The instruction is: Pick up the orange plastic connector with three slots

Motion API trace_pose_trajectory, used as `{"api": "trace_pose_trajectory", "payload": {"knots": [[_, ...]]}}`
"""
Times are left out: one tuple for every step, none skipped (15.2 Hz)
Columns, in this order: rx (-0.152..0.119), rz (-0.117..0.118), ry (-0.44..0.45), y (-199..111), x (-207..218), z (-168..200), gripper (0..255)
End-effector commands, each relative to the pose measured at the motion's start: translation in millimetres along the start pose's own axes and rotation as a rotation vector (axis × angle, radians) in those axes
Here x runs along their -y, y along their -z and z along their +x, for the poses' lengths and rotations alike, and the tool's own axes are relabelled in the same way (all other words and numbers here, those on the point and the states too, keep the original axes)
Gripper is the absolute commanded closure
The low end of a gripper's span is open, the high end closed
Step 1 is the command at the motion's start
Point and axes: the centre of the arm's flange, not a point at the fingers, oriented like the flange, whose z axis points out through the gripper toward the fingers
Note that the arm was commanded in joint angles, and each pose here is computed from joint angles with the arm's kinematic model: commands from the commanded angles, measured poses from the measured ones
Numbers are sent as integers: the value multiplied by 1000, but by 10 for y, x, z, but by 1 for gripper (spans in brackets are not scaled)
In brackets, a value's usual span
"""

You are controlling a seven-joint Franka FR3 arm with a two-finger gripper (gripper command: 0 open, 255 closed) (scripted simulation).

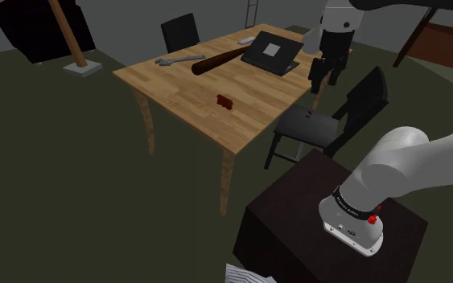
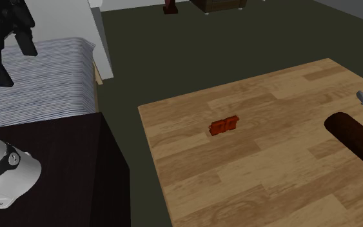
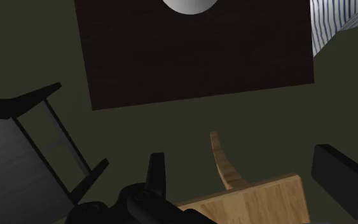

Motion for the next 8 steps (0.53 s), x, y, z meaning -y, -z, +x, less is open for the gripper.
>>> {"api": "trace_pose_trajectory", "payload": {"knots": [[0,0,0,0,0,0,0],[-2,-3,6,-49,6,120,0],[-3,-6,11,-97,12,241,0],[-5,-8,17,-146,18,361,0],[-6,-11,23,-194,26,481,0],[-8,-14,29,-242,34,602,0],[-9,-17,34,-290,42,722,0],[-11,-19,40,-338,51,843,0]]}}
